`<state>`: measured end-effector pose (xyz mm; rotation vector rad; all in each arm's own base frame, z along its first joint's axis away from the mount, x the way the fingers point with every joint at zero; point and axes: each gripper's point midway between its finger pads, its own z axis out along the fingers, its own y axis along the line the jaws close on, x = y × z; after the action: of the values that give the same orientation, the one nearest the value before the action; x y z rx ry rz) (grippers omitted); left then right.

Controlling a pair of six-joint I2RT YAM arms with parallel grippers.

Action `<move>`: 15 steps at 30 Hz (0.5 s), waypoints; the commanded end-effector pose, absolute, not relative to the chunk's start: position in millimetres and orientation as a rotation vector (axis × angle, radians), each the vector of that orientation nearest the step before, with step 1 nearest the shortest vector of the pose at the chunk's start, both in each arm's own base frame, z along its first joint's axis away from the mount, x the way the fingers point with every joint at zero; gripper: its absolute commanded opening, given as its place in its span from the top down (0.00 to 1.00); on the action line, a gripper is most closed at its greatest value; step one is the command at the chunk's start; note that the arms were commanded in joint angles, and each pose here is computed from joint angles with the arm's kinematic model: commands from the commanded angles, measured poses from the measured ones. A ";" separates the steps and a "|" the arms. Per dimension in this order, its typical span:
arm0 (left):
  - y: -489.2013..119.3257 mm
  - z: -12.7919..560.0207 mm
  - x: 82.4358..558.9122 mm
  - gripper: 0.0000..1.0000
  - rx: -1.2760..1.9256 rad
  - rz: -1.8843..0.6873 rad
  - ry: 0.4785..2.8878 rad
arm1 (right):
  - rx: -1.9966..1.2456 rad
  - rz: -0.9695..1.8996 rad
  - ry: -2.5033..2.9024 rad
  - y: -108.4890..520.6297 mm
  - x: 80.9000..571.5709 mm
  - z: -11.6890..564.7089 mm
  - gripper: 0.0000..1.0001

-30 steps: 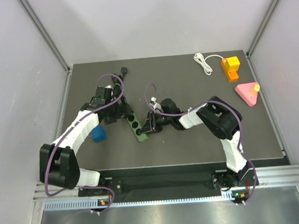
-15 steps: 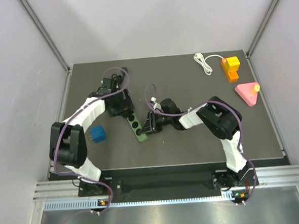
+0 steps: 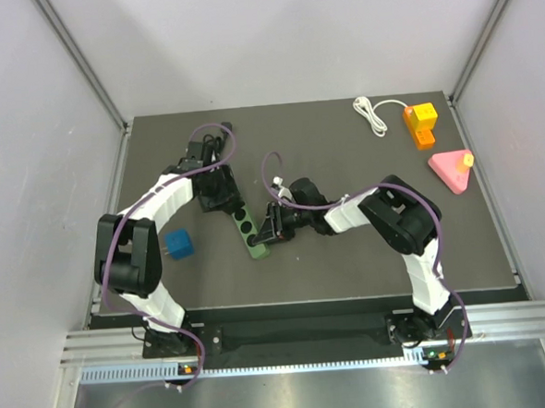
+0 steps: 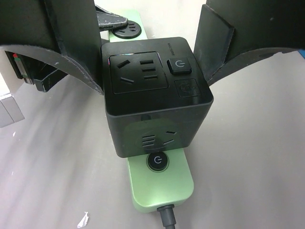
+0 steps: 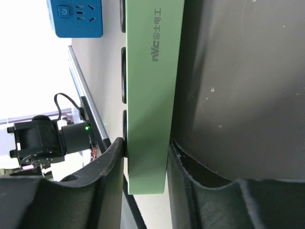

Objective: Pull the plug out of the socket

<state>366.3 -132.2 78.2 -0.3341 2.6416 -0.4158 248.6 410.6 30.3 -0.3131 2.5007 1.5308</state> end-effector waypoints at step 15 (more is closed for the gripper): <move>-148.2 125.1 344.6 1.00 -0.230 -0.618 2.516 | -0.362 1.368 2.548 427.1 282.2 14.5 0.48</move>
<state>338.2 -136.4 91.5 -0.2999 2.6302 -0.5115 275.9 432.4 38.8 -0.4008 2.4844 1.4560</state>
